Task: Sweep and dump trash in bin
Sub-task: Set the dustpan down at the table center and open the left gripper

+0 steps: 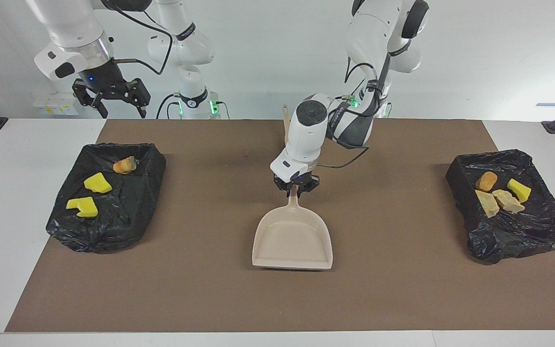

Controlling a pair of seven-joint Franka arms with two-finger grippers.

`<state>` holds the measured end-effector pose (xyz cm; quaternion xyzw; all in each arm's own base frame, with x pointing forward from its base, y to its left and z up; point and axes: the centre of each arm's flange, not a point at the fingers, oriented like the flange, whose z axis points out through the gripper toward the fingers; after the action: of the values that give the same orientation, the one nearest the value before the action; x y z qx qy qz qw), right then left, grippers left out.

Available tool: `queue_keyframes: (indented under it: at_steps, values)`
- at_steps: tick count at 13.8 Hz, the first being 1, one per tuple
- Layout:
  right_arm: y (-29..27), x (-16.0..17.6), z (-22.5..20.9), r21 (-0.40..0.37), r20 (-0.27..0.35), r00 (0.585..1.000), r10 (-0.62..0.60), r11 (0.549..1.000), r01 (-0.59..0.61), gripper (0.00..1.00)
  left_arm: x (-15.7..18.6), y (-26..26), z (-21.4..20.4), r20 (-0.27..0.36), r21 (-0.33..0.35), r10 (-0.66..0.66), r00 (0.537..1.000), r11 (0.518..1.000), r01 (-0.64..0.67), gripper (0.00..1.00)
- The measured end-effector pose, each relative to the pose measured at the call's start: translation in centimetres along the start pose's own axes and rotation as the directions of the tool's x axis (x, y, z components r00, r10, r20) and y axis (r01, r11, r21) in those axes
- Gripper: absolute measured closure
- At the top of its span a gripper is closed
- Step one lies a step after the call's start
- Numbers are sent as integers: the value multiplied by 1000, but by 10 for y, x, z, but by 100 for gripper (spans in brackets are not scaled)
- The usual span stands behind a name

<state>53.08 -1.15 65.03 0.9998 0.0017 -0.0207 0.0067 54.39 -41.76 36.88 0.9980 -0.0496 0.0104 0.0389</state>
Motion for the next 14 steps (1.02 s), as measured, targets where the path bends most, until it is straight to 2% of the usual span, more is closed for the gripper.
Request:
queue_keyframes:
  at_steps: [12,14]
  values:
    - [0,0,0,0,0,1000,0,1000,0,0,17,-35,11,15,12,-62,998,998,61,69]
    - [0,0,0,0,0,1000,0,1000,0,0,20,-39,7,9,8,-69,998,998,69,54]
